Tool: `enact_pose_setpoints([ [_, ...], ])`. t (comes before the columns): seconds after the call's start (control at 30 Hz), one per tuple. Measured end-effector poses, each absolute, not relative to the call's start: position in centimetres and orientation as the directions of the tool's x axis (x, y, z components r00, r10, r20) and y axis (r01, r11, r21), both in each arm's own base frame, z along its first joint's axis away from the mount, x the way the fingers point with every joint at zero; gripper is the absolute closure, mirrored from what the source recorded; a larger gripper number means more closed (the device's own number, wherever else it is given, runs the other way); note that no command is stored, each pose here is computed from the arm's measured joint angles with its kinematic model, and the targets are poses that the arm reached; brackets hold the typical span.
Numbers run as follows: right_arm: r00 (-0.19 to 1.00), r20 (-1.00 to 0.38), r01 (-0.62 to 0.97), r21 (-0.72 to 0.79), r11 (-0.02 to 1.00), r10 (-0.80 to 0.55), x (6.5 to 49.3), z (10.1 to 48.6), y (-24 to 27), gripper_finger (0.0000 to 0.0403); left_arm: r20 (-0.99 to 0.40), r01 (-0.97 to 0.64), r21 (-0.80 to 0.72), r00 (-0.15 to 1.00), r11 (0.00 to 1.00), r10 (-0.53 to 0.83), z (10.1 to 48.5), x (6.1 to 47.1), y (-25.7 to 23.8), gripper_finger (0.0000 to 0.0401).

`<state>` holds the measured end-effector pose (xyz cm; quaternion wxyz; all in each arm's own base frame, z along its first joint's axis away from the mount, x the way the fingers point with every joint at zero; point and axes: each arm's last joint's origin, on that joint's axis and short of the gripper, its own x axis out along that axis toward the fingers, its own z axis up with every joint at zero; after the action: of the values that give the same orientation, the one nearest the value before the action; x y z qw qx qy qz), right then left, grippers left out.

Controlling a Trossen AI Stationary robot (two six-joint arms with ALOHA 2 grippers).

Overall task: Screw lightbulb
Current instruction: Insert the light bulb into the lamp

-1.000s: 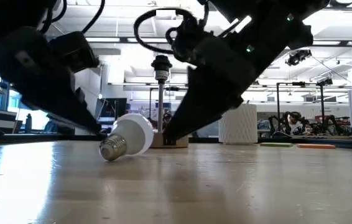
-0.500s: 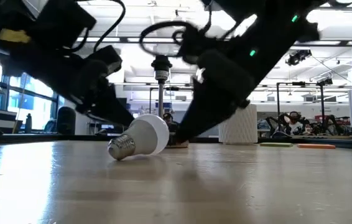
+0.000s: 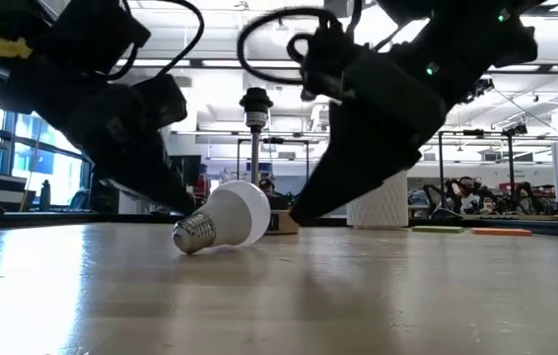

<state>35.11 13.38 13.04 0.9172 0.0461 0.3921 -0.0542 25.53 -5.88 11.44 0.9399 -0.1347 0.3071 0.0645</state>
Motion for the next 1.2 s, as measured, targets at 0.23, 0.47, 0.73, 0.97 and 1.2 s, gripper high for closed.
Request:
enact_pose_setpoints([
  [0.23, 0.714, -0.693, 0.149, 0.008, 0.989, -0.102, 34.0, 15.2, 14.5, 0.0110, -0.498, -0.122, -0.255, 0.867, 0.959, -0.022, 12.1, 27.9, -4.3, 0.0401],
  [0.47, 0.731, -0.667, 0.170, -0.027, 0.985, -0.145, 32.7, 17.1, 15.2, 0.0110, -0.500, -0.040, -0.189, 0.864, 0.981, -0.061, 14.0, 30.1, -3.4, 0.0401],
  [0.73, 0.759, -0.640, 0.152, -0.005, 0.988, -0.120, 33.0, 15.4, 16.3, 0.0110, -0.583, 0.155, -0.126, 0.787, 0.980, -0.200, 16.6, 28.1, -8.3, 0.0401],
  [0.97, 0.836, -0.549, 0.047, 0.064, 0.997, -0.004, 34.2, 12.8, 16.3, 0.0110, -0.567, 0.305, -0.243, 0.726, 0.921, -0.390, 16.1, 26.1, -14.3, 0.0401],
  [1.2, 0.834, -0.550, 0.003, 0.094, 0.996, 0.049, 35.0, 11.6, 15.9, 0.0110, -0.592, 0.163, -0.162, 0.773, 0.973, -0.228, 13.5, 26.8, -15.0, 0.0401],
])
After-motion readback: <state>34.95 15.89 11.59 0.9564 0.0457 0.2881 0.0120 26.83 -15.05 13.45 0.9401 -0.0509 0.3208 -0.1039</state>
